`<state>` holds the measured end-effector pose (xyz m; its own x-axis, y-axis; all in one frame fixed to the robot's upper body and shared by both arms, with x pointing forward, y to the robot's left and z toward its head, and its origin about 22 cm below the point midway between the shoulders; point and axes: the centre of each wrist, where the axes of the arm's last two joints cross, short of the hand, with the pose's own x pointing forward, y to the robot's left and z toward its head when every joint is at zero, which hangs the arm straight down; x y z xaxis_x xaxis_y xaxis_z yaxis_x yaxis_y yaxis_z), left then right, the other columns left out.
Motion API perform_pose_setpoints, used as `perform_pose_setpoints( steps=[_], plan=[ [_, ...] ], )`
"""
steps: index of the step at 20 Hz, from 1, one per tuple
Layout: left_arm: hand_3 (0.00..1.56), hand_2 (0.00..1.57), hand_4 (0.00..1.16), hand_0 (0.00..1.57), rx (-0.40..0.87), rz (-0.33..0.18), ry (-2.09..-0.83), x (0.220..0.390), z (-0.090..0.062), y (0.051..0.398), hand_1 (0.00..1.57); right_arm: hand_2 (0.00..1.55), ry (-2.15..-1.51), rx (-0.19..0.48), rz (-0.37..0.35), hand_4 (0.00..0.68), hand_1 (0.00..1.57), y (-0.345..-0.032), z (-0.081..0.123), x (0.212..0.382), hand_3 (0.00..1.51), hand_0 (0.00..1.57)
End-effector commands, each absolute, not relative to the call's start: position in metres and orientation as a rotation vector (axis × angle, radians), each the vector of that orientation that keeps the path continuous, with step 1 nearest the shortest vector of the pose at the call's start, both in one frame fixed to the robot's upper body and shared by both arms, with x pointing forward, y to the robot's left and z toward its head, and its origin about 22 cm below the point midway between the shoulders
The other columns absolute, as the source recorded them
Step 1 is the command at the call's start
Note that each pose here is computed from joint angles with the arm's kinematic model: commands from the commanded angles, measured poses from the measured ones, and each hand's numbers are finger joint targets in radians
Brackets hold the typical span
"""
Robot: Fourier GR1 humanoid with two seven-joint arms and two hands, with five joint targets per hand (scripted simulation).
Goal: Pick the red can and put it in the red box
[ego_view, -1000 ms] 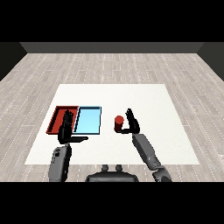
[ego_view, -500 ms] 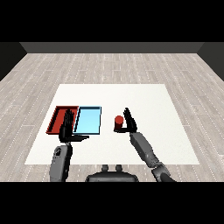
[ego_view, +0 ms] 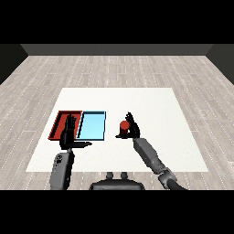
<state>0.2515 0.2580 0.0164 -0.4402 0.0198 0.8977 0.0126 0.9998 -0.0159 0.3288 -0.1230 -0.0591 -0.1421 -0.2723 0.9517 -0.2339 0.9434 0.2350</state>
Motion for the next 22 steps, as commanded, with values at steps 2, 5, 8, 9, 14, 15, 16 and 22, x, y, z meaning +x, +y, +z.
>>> perform_pose_setpoints(
  steps=[2, 5, 8, 9, 14, 15, 16, 22],
  plan=[
    [0.0, 0.0, 0.0, 0.0, -0.008, 0.019, -2.02, 0.245, 0.006, 0.243, 0.0, 0.0, -1.716, 0.406, -0.033, 0.0, 0.0, -0.118, -0.068, 0.327, 0.0, 0.0],
    [0.0, 0.0, 0.0, 0.0, -0.029, 0.012, -2.044, 0.245, 0.015, 0.241, 0.0, 0.0, -1.716, 0.414, -0.035, 0.0, 0.0, -0.113, -0.062, 0.336, 0.0, 0.0],
    [0.0, 0.0, 0.0, 0.0, 0.0, 0.005, -2.018, 0.26, 0.013, 0.255, 0.0, 0.0, -1.716, 0.422, -0.033, 0.0, 0.0, -0.117, -0.073, 0.325, 0.0, 0.0],
    [0.0, 0.0, 0.0, 0.0, -0.026, 0.026, -2.027, 0.256, 0.005, 0.248, 0.0, 0.0, -1.706, 0.422, -0.029, 0.0, 0.0, -0.086, -0.038, 0.327, 0.0, 0.0],
    [0.0, 0.0, 0.0, 0.0, -0.007, 0.017, -2.021, 0.25, 0.027, 0.247, 0.0, 0.0, -1.677, 0.307, -0.007, 0.0, 0.0, -0.105, -0.059, 0.335, 0.0, 0.0],
    [0.0, 0.0, 0.0, 0.0, -0.007, 0.002, -2.023, 0.237, 0.013, 0.242, 0.0, 0.0, -1.657, 0.28, 0.002, 0.0, 0.0, -0.104, -0.057, 0.336, 0.0, 0.0],
    [0.0, 0.0, 0.0, 0.0, -0.025, 0.018, -2.028, 0.257, 0.021, 0.238, 0.0, 0.0, -1.675, 0.258, 0.017, 0.0, 0.0, -0.109, -0.063, 0.336, 0.0, 0.0],
    [0.0, 0.0, 0.0, 0.0, 0.004, -0.025, -2.02, 0.243, 0.03, 0.267, 0.0, 1.51, -1.593, 0.126, -0.019, 0.584, 1.57, -0.096, -0.035, 0.358, 1.46, 1.57]
  ],
)
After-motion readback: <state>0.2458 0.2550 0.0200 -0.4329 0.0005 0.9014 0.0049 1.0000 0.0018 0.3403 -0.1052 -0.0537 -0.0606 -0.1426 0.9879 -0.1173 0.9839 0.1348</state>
